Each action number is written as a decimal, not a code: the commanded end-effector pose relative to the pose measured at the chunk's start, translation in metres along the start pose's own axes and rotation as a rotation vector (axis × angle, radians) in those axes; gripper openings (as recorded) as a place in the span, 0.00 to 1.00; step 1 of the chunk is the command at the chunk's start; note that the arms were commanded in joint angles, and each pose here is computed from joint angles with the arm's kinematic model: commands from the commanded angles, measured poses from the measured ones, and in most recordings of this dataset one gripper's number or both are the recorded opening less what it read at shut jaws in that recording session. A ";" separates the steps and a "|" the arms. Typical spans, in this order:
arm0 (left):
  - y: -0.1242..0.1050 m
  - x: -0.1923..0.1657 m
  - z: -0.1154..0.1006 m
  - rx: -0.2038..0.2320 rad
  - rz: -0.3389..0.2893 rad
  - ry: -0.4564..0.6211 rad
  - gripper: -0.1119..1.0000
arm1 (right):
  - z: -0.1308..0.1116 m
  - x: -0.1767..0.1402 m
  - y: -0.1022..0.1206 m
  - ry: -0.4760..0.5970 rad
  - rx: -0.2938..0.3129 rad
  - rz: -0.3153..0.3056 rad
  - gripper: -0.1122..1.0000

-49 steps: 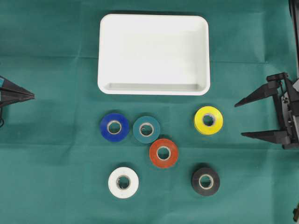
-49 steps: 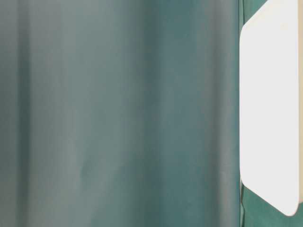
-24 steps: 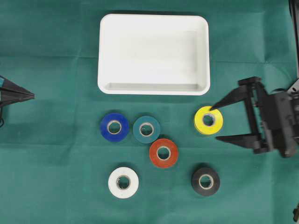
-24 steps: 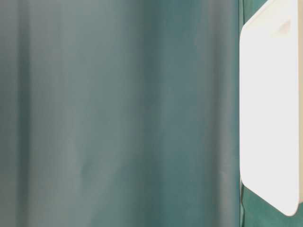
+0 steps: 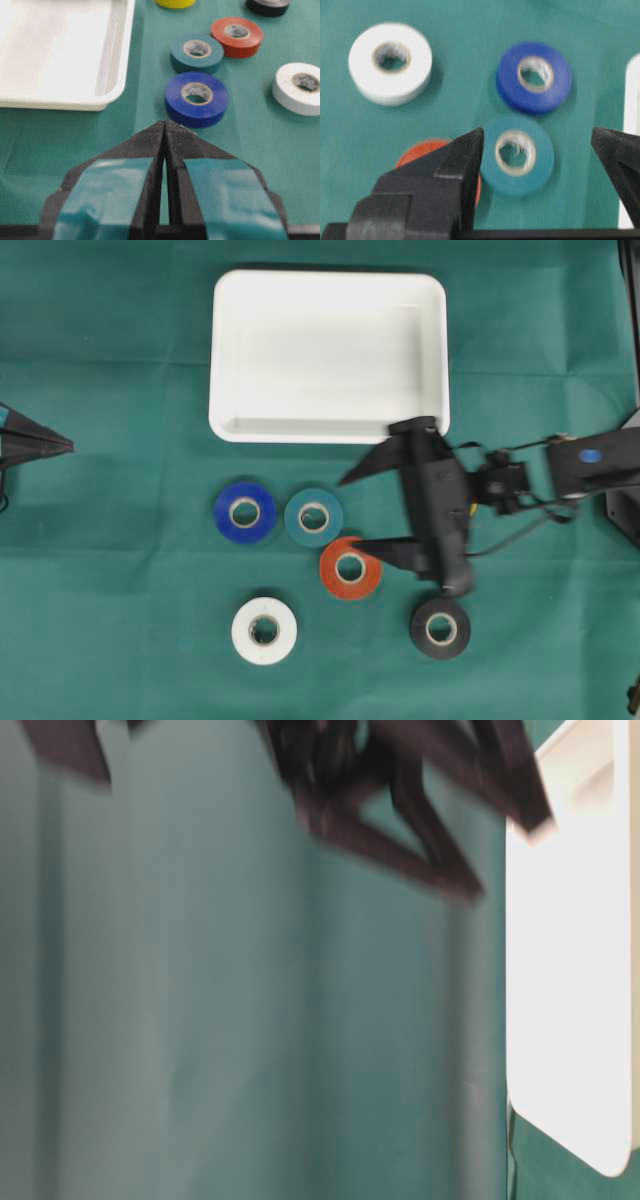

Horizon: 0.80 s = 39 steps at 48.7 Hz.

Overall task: Put the tape into the white case with the right arm.
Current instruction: 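Move the right gripper left over the blue tape roll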

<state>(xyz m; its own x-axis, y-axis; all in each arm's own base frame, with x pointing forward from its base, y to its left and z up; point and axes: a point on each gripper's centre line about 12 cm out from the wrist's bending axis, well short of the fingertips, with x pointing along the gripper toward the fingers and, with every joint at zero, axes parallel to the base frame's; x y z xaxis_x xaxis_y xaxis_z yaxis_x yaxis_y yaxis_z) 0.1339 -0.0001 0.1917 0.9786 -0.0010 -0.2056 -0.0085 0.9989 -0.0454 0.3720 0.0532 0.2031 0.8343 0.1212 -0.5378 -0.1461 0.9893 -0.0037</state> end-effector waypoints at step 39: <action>0.000 0.001 0.000 -0.001 -0.001 -0.001 0.11 | 0.055 0.084 0.003 -0.005 -0.057 -0.007 0.65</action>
<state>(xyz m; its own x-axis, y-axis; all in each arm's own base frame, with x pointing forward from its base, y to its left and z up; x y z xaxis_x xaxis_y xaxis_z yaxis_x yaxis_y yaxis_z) 0.1329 -0.0001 0.1862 0.9760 -0.0010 -0.2176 -0.0090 0.9989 -0.0453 0.4651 0.0688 0.1887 0.8172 0.1101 -0.5657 -0.1700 0.9840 -0.0541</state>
